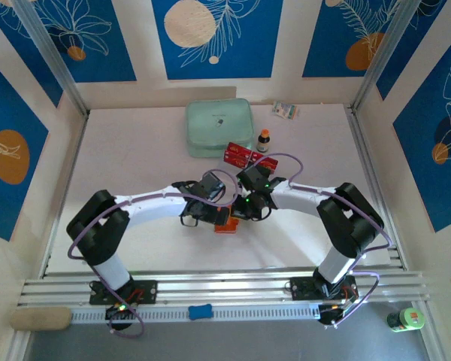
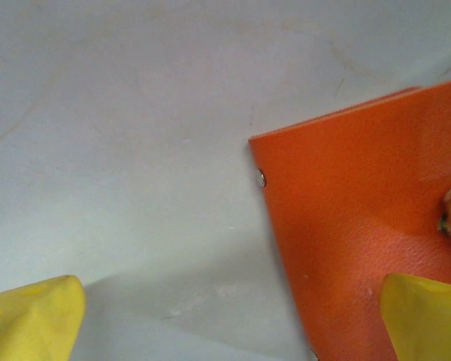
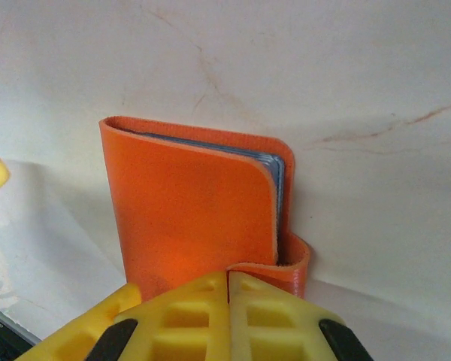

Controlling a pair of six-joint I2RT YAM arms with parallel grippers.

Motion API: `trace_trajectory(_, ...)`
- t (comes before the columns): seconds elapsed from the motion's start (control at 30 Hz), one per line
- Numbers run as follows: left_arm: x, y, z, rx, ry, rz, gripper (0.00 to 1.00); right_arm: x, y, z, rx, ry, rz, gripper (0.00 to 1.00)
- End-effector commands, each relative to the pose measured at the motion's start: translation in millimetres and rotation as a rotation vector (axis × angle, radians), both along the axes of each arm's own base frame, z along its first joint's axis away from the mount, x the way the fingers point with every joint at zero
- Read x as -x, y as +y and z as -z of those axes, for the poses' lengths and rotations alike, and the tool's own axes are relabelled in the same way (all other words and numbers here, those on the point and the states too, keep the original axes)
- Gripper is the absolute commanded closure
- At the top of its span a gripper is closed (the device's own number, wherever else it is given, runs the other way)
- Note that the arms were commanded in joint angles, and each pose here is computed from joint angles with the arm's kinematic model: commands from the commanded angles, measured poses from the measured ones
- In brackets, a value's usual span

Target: Put the credit cards into the card holder

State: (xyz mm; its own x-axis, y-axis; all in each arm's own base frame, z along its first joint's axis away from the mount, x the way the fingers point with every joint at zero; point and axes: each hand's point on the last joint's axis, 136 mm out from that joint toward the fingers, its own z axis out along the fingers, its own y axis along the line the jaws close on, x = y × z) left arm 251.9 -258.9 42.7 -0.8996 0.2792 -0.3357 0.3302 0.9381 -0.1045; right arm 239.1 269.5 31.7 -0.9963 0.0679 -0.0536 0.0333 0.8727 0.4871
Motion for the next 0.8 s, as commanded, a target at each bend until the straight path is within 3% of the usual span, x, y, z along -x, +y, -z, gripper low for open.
trace_trajectory(0.0,-8.0,5.6,-12.5,0.018,-0.014,-0.052,0.00,24.4,-14.5,29.7,0.094,0.095,-0.015,1.00)
trace_trajectory(0.43,-7.0,17.3,-12.9,0.029,-0.019,-0.106,0.00,51.5,-29.9,51.0,0.249,0.148,-0.037,1.00)
trace_trajectory(0.6,-10.4,18.7,-23.1,0.065,-0.033,-0.138,0.00,50.1,-18.2,40.9,0.191,0.135,-0.044,0.99)
trace_trajectory(0.77,-25.5,26.6,-49.9,0.113,-0.095,-0.193,0.00,14.6,18.0,-20.5,-0.002,0.025,-0.084,0.64)
